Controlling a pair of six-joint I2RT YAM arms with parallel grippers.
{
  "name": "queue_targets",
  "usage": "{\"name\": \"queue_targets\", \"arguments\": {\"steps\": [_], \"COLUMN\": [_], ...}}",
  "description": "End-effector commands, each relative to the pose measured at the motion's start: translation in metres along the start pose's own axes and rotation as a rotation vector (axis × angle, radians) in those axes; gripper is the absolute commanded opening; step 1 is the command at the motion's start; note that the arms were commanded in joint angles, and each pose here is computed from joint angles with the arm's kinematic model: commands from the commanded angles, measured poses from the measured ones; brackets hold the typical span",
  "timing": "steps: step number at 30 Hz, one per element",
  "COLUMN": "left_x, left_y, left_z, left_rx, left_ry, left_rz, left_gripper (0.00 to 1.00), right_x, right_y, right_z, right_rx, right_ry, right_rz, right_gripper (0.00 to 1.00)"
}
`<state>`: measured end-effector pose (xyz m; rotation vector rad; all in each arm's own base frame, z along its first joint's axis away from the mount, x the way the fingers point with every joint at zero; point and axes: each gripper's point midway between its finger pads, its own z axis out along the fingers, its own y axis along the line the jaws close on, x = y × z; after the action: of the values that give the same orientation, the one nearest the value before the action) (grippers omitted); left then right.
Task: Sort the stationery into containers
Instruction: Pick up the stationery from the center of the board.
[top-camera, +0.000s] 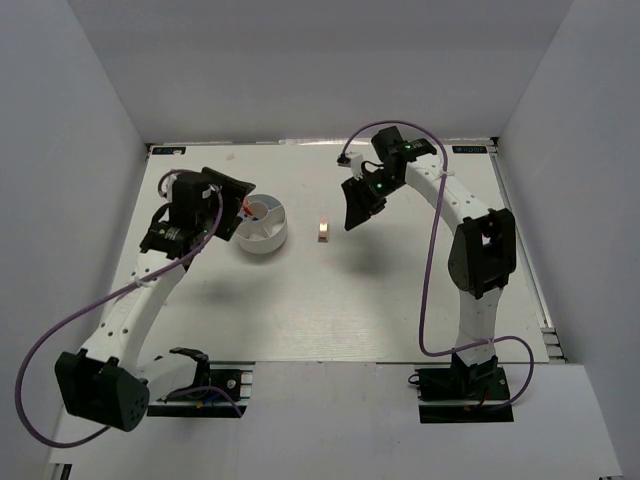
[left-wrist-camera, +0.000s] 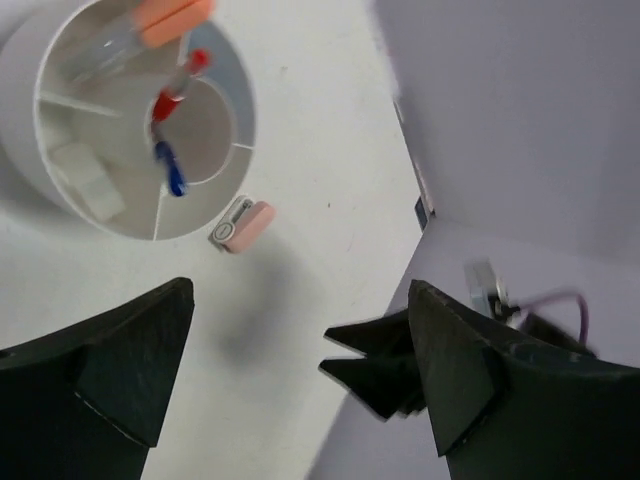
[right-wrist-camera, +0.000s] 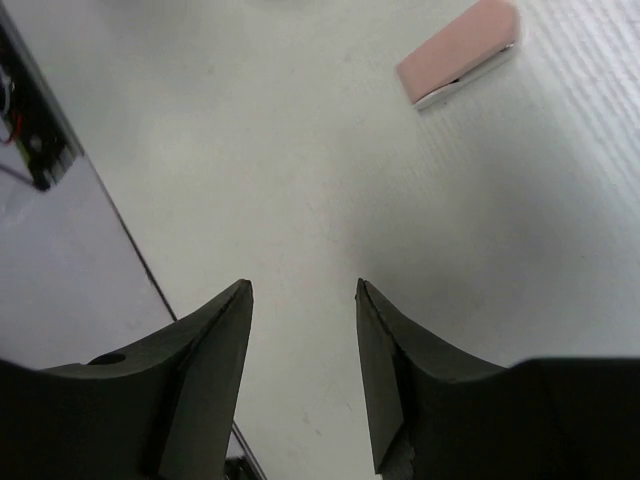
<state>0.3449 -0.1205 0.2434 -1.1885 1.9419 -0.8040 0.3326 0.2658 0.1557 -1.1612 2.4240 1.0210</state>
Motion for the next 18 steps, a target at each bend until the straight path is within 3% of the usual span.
{"name": "queue_targets", "arguments": {"steps": [1,2,4,6,7,11,18], "left_x": [-0.009,-0.013,-0.028,-0.039,-0.049,-0.057,-0.057], "left_y": [-0.043,-0.042,-0.051,-0.053,-0.059,-0.060,-0.048], "left_z": [-0.023,-0.025,-0.028,-0.030,-0.032,-0.031,-0.027], "left_rx": [0.198,0.184,0.186,0.175,0.162,0.112,0.075], "left_ry": [-0.038,-0.052,-0.123,-0.177,-0.219,-0.226,-0.221], "left_rz": [0.310,0.375,0.525,0.640,0.667,0.775,0.769], "left_gripper": [0.98,0.98,0.98,0.98,0.98,0.98,0.98], "right_x": [-0.026,-0.027,-0.040,-0.047,-0.049,-0.064,-0.065], "right_y": [-0.009,-0.023,-0.030,-0.032,-0.037,-0.044,-0.058], "right_z": [-0.010,-0.008,-0.002,0.009,0.019,0.046,0.092], "right_rx": [0.126,0.232,0.285,0.300,0.300,0.370,0.476], "right_ry": [-0.099,-0.113,-0.174,-0.200,-0.199,-0.202,-0.170], "right_rz": [0.058,0.147,0.199,0.277,0.294,0.325,0.350], "right_gripper": [0.52,0.54,0.65,0.86,0.89,0.89,0.89]}}
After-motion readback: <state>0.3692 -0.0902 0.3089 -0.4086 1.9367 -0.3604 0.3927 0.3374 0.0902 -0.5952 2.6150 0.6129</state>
